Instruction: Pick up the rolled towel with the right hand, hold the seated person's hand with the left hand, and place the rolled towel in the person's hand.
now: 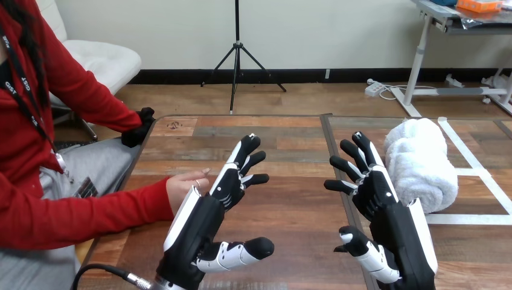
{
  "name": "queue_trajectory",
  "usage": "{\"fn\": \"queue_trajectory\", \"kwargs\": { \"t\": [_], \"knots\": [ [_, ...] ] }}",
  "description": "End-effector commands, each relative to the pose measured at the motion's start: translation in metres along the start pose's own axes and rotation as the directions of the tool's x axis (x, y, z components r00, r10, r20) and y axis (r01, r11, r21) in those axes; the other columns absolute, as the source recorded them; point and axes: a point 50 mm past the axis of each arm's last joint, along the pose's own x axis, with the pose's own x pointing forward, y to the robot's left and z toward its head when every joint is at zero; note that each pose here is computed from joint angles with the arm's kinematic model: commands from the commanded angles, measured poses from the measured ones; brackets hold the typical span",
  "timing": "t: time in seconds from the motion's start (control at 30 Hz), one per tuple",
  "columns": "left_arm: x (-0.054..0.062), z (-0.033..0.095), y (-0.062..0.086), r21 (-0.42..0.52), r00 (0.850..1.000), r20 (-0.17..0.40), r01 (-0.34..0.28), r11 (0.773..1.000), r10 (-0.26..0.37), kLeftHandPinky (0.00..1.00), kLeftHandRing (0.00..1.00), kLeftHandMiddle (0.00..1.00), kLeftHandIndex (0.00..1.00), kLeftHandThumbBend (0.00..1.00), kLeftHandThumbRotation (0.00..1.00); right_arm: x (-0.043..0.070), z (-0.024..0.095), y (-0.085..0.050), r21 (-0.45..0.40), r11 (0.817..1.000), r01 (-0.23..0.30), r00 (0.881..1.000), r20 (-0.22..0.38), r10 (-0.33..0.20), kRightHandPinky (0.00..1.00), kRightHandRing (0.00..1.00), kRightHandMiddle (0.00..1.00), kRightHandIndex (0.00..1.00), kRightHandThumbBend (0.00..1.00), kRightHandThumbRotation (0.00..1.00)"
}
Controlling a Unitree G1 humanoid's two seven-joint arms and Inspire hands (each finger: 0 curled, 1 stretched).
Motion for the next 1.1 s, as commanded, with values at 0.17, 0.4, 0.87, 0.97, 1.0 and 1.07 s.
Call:
{"fn": "queue_trajectory", "kwargs": {
  "t": [0.17, 0.4, 0.87, 0.97, 1.0, 1.07],
  "knots": [
    [0.0160, 0.0069, 0.0066, 0.026, 0.997, 0.072, -0.007, 1.000, 0.005, 0.82, 0.95, 1.00, 1.00, 1.00, 0.71, 0.0207, 0.0140, 0.0017, 0.002, 1.000, -0.005, 0.994, 0.107, 0.005, 0.75, 0.89, 0.95, 0.97, 1.00, 0.79],
    [0.0163, 0.0069, 0.0070, 0.029, 0.998, 0.070, -0.009, 1.000, 0.006, 0.82, 0.95, 1.00, 1.00, 1.00, 0.71, 0.0216, 0.0142, 0.0015, 0.003, 1.000, -0.003, 0.994, 0.112, 0.002, 0.75, 0.88, 0.94, 0.97, 1.00, 0.78],
    [0.0183, 0.0072, 0.0083, 0.029, 0.997, 0.074, -0.004, 1.000, 0.001, 0.82, 0.95, 1.00, 1.00, 1.00, 0.71, 0.0238, 0.0158, -0.0001, -0.001, 1.000, -0.002, 0.993, 0.120, 0.002, 0.74, 0.88, 0.94, 0.97, 1.00, 0.77],
    [0.0187, 0.0074, 0.0086, 0.032, 0.997, 0.076, -0.006, 0.999, 0.004, 0.82, 0.95, 1.00, 1.00, 1.00, 0.71, 0.0243, 0.0162, -0.0004, 0.002, 1.000, -0.005, 0.992, 0.124, 0.005, 0.74, 0.89, 0.95, 0.97, 1.00, 0.76],
    [0.0187, 0.0075, 0.0087, 0.034, 0.997, 0.078, -0.007, 0.999, 0.004, 0.82, 0.95, 1.00, 1.00, 1.00, 0.71, 0.0245, 0.0164, -0.0008, 0.001, 1.000, -0.005, 0.992, 0.127, 0.005, 0.74, 0.89, 0.95, 0.97, 1.00, 0.76],
    [0.0188, 0.0076, 0.0088, 0.036, 0.997, 0.079, -0.007, 0.999, 0.005, 0.82, 0.95, 1.00, 1.00, 1.00, 0.71, 0.0247, 0.0167, -0.0013, -0.001, 1.000, -0.006, 0.992, 0.129, 0.006, 0.74, 0.89, 0.95, 0.97, 1.00, 0.76]
  ]
}}
